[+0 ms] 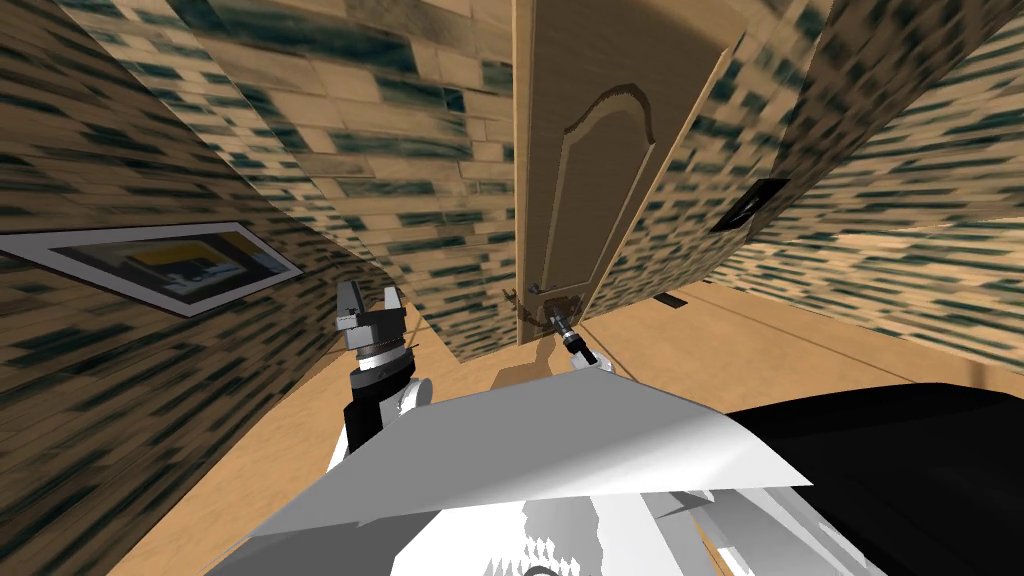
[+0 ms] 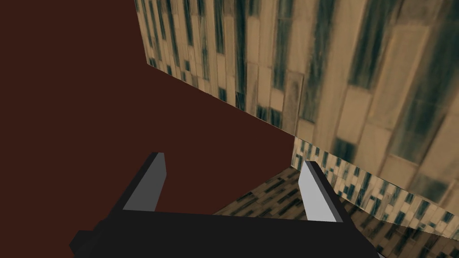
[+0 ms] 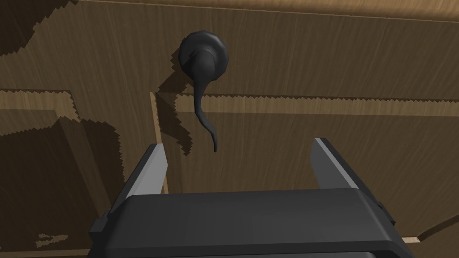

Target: Pull the door open

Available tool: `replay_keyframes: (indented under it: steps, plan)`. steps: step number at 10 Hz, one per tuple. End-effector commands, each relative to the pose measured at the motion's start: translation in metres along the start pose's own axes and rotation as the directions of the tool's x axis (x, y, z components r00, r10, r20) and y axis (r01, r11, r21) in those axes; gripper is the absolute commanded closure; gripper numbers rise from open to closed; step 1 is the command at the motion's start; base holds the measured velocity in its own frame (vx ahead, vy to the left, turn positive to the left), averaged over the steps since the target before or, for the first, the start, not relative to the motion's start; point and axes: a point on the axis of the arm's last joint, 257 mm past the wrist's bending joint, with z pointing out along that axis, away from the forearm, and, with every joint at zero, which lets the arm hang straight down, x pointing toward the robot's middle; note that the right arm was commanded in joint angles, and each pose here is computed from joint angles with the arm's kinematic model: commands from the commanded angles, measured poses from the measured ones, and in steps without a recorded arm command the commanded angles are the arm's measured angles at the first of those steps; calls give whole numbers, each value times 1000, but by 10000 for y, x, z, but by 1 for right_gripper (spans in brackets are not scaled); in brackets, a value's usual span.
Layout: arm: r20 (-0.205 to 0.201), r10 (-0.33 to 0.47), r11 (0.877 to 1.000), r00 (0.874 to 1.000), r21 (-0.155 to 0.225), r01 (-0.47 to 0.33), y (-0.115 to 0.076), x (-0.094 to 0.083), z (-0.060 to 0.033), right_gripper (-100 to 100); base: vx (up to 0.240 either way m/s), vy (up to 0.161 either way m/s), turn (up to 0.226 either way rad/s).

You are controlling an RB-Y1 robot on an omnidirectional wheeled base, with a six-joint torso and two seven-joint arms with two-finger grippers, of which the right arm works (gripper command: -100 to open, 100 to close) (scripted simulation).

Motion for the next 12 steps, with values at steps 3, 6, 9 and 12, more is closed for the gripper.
replay_keyframes:
  steps: [3, 6, 9, 12]
  plan:
    - [11, -5, 999, 1000, 36, 4, -145, -175, -21, -100, 131, -67, 93]
    - [19, -9, 998, 1000, 57, 8, -226, -284, -33, -100, 100, -60, 71]
    - [55, -9, 998, 998, 61, 6, -255, -514, -143, -100, 121, 19, 130]
    - [101, -11, 998, 995, 68, 4, -292, -828, -293, -100, 156, 62, 169]
